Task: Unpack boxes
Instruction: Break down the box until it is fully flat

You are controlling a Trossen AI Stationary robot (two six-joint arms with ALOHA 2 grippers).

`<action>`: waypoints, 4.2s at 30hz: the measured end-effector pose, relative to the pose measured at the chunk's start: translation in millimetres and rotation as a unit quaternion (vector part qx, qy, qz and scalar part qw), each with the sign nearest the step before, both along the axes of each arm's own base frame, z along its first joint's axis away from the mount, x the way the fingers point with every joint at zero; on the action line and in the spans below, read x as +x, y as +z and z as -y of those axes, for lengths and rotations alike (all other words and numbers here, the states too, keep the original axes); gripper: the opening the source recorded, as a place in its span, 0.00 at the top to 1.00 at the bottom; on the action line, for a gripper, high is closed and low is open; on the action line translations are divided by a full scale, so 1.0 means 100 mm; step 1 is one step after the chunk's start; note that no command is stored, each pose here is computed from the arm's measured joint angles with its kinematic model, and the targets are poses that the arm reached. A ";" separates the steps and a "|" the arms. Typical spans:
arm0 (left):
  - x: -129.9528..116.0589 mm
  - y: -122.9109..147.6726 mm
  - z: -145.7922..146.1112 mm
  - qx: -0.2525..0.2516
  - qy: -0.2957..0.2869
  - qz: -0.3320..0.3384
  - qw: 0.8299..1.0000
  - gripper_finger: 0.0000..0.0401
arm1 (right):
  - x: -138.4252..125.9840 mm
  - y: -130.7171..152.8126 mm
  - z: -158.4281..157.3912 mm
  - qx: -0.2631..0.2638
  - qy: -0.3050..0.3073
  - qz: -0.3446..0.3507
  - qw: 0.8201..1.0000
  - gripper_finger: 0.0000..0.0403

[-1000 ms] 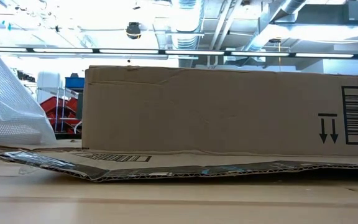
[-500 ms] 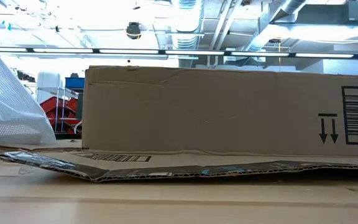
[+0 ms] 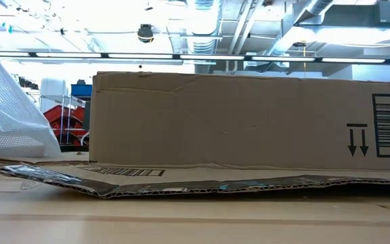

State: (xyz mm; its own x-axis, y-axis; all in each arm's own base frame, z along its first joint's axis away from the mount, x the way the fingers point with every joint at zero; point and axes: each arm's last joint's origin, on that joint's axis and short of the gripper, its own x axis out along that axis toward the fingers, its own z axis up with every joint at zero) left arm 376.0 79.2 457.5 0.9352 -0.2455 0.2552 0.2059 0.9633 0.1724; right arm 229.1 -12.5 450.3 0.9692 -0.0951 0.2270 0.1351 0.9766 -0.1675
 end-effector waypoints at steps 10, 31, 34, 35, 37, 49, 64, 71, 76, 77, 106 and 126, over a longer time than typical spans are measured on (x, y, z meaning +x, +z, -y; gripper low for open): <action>0.00 0.00 0.00 0.001 -0.005 0.001 1.000 0.83 | 0.05 -0.01 0.00 0.000 0.001 0.002 1.000 0.48; 0.00 0.00 0.01 0.000 -0.007 -0.001 1.000 0.83 | 0.13 -0.08 0.04 -0.005 0.005 -0.025 1.000 0.68; 0.00 0.00 0.01 0.000 -0.007 0.000 1.000 0.83 | 0.13 -0.09 0.06 -0.013 0.000 -0.029 0.999 0.70; 0.00 0.00 0.01 0.000 -0.007 0.000 1.000 0.83 | 0.13 -0.09 0.06 -0.020 -0.002 -0.031 0.999 0.71; 0.00 0.00 0.01 0.001 -0.005 0.000 1.000 0.83 | 0.13 -0.10 0.06 -0.028 -0.005 -0.035 0.999 0.77; 0.01 -0.04 -0.01 -0.008 0.006 -0.023 1.000 0.65 | 0.12 -0.10 0.09 -0.039 -0.018 -0.042 0.998 0.84; -0.32 -0.09 -0.01 0.028 0.074 -0.172 0.982 0.64 | -0.06 -0.18 0.14 -0.015 -0.022 -0.109 0.994 0.84; -0.62 -0.23 0.09 0.005 0.117 -0.328 0.937 0.65 | -0.09 -0.31 0.15 0.006 -0.019 -0.179 0.984 0.84; -0.73 -0.63 0.24 -0.009 0.156 -0.516 0.842 0.65 | 0.05 -0.49 0.15 0.023 0.009 -0.238 0.971 0.84; -0.73 -0.71 0.27 -0.008 0.162 -0.536 0.828 0.65 | 0.09 -0.53 0.15 0.024 0.016 -0.247 0.969 0.84; -0.79 -2.01 0.62 -0.031 0.164 -0.675 0.718 0.62 | 0.85 -1.16 0.15 0.043 0.101 -0.335 0.936 0.84; -0.79 -2.00 0.57 -0.006 0.207 -0.666 0.717 0.45 | 0.98 -1.28 0.15 0.022 0.116 -0.318 0.941 0.84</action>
State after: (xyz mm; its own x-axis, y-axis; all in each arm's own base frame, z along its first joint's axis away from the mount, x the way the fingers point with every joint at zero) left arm 296.9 22.6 257.3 0.3432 0.1190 -0.9317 -0.1244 0.9890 0.0805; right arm 327.3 -27.8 321.8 0.9038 0.1405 -0.4043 -0.1972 0.9751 -0.1019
